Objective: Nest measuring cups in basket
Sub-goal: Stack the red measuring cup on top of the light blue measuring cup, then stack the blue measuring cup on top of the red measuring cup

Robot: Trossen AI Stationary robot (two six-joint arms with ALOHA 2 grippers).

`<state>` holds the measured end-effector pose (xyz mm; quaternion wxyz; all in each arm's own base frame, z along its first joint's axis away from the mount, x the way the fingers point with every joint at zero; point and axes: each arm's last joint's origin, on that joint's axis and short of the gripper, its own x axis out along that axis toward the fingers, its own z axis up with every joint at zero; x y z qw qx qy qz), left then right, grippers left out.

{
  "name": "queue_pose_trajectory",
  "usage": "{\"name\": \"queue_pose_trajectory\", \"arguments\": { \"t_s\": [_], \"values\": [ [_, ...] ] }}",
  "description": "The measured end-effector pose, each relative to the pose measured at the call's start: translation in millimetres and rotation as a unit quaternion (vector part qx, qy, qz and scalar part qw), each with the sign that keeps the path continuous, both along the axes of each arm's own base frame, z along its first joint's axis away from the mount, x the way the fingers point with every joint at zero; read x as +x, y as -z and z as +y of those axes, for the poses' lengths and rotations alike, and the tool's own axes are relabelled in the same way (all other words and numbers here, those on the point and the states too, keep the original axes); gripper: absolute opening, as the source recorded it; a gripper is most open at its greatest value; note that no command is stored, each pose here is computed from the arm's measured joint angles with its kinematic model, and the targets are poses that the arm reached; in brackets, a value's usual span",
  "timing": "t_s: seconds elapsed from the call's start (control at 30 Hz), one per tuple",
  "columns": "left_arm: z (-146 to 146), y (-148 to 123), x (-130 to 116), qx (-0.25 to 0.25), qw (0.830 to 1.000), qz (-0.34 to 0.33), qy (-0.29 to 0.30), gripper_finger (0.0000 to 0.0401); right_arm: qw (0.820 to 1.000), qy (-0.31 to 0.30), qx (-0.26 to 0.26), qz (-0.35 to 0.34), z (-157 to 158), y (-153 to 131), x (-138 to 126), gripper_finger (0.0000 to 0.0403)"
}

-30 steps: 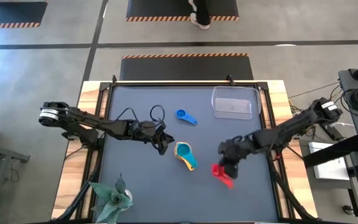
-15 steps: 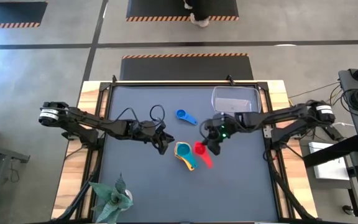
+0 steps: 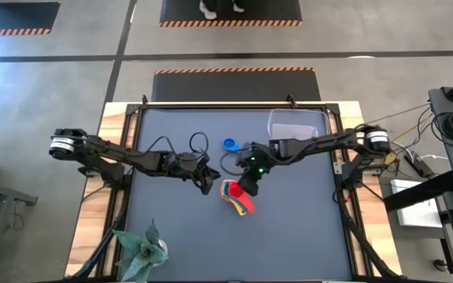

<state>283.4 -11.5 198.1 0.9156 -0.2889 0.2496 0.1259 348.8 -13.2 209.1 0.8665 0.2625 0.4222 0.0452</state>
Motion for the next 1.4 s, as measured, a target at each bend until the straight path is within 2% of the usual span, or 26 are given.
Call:
{"name": "queue_pose_trajectory", "arguments": {
  "t_s": [0.23,0.6,1.1,1.4],
  "values": [
    [0.0,0.1,-0.1,-0.001,1.0,0.001,-0.001,0.0045,0.998,-0.005,-0.002,0.069,-1.5,5.3,20.3,0.0008],
    [0.1,2.8,-1.8,0.004,1.0,0.017,0.003,0.0045,0.998,0.024,-0.024,0.058,-6.9,-6.1,18.8,0.0012],
    [0.6,3.2,-2.1,0.013,1.0,0.02,0.007,0.0045,0.998,0.029,-0.022,0.054,-13.1,-10.6,16.4,0.0125],
    [0.7,3.4,-2.2,0.013,1.0,0.022,0.007,0.0045,0.995,0.048,-0.023,0.088,-28.5,-3.5,8.3,0.0123]
  ]
}}
